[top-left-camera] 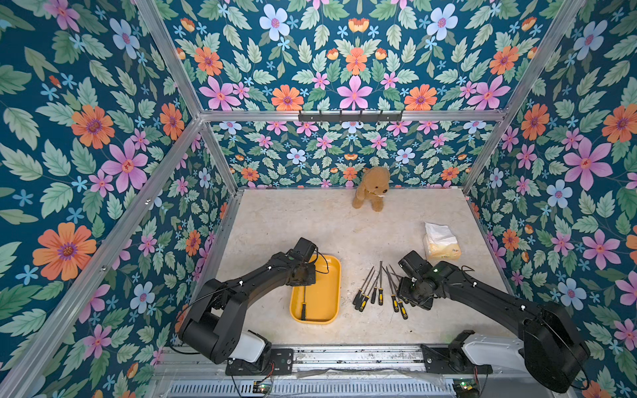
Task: Put the file tool into the storage box
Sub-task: Place the file tool in the storage box, then pick up the file tool from the center of the board.
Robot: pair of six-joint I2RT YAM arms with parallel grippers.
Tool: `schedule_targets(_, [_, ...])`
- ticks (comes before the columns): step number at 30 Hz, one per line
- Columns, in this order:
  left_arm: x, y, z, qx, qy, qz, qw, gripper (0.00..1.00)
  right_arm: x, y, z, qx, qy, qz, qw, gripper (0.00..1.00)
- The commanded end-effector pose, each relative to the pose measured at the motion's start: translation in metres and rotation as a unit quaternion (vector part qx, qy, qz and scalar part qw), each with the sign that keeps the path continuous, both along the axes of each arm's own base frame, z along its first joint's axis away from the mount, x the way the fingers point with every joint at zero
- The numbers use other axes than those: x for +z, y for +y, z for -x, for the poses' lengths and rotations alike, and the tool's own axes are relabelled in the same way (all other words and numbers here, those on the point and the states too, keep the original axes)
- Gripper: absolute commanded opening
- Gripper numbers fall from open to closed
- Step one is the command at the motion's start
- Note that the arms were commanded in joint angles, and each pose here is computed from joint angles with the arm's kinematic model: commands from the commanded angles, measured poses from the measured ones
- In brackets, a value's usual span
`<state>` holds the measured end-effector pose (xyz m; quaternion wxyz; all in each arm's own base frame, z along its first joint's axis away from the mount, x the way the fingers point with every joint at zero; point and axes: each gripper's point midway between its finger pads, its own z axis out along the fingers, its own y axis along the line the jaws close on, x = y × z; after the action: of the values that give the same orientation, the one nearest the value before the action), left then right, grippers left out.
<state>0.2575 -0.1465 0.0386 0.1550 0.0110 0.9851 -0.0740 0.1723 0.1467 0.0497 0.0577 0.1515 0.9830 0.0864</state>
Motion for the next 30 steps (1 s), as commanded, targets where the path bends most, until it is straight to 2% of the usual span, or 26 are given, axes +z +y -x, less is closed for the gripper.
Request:
schedule_targets(1, [0.009,-0.003,0.002,0.007,0.002,0.014,1.000,0.36,0.002,0.012,0.011,0.028,0.004,-0.016,0.999,0.67])
schedule_targets(7, [0.044,-0.011,-0.007,0.012,-0.017,0.039,0.999,0.44,-0.020,0.008,0.046,0.035,0.048,0.001,0.998,0.60])
schedule_targets(9, [0.058,-0.016,-0.010,0.012,-0.025,0.052,0.998,0.44,-0.023,0.006,0.046,0.031,0.046,0.005,0.998,0.55])
schedule_targets(13, [0.084,-0.024,-0.016,0.011,-0.043,0.077,0.996,0.44,-0.025,0.008,0.041,0.033,0.040,0.008,0.999,0.53])
schedule_targets(22, [0.087,-0.024,-0.015,0.011,-0.045,0.078,0.996,0.44,-0.045,0.007,0.029,0.067,0.053,0.060,0.994,0.41])
schedule_targets(25, [0.088,-0.021,-0.014,0.010,-0.047,0.074,0.996,0.44,-0.049,0.007,0.027,0.081,0.058,0.069,0.993,0.32])
schedule_targets(30, [0.090,-0.019,-0.012,0.008,-0.050,0.071,0.996,0.43,-0.047,0.013,0.024,0.103,0.057,0.064,0.991,0.10])
